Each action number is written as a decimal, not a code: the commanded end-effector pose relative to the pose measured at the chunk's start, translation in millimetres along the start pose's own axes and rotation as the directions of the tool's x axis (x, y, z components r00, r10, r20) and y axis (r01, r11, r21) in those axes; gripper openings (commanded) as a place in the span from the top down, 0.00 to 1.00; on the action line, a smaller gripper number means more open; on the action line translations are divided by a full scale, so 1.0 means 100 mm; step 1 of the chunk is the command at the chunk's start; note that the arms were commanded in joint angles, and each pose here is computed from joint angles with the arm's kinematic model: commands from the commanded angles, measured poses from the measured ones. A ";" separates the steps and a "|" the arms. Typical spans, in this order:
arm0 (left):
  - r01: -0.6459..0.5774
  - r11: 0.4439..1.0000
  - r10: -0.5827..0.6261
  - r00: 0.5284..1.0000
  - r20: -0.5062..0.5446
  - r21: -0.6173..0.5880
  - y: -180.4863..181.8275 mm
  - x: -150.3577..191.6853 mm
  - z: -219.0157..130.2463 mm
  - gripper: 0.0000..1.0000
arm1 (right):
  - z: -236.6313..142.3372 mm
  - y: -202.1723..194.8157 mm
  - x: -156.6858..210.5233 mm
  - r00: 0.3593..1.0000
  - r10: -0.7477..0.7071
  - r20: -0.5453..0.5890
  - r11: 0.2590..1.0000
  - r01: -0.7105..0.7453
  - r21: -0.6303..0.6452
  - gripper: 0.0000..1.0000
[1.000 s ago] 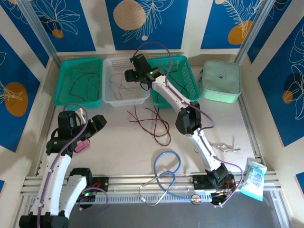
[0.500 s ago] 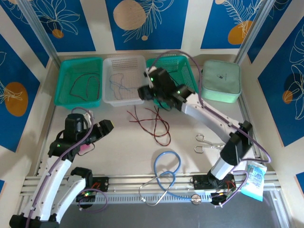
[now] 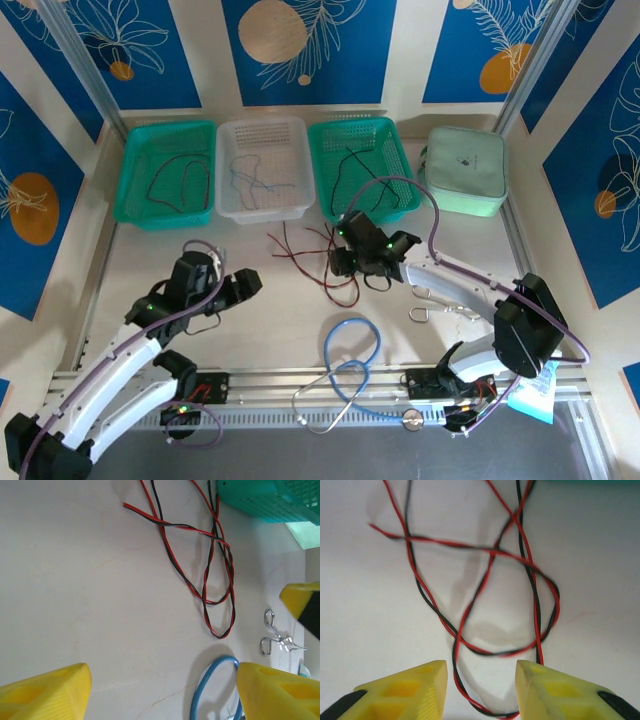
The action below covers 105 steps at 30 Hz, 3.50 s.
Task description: Untangle the cables
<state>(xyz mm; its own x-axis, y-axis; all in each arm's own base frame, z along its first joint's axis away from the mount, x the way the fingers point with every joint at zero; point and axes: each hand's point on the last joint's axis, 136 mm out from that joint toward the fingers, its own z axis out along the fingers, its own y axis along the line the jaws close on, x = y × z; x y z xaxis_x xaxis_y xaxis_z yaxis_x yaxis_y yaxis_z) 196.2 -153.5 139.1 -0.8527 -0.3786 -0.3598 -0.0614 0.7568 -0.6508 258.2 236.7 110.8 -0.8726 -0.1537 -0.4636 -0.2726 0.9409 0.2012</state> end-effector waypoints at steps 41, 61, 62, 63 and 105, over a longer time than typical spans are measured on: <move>-0.018 1.000 0.018 1.000 -0.002 0.021 -0.15 0.02 0.09 0.20 | 0.84 0.32 0.67 0.942 -0.181 -0.281 0.980 0.196 0.027 0.75; -0.041 0.984 0.033 0.998 0.052 0.172 -0.69 -0.23 -0.16 0.20 | -0.15 0.74 0.30 0.932 -0.360 -0.045 0.919 0.346 -0.191 1.00; -0.045 0.982 0.035 0.998 0.054 0.182 -0.74 -0.26 -0.17 0.20 | -0.23 0.76 0.31 0.932 -0.360 -0.038 0.912 0.344 -0.225 1.00; -0.049 0.981 0.039 0.998 0.055 0.190 -0.78 -0.27 -0.18 0.20 | -0.32 0.79 0.32 0.935 -0.353 -0.036 0.906 0.333 -0.260 1.00; -0.143 0.770 0.131 0.989 0.066 0.622 -2.29 -0.74 -0.60 0.38 | -1.80 1.04 -0.47 0.706 -0.260 0.659 0.739 0.585 -0.335 1.00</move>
<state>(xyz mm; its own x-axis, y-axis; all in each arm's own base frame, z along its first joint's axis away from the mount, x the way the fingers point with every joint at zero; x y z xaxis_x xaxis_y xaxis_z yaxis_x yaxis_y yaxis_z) 243.5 -260.3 336.0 -0.8236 -0.3140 -0.4723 0.3471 0.3795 -0.8576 199.7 283.3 297.9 -0.3506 -0.1759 -0.9199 -0.8205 0.5311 0.2112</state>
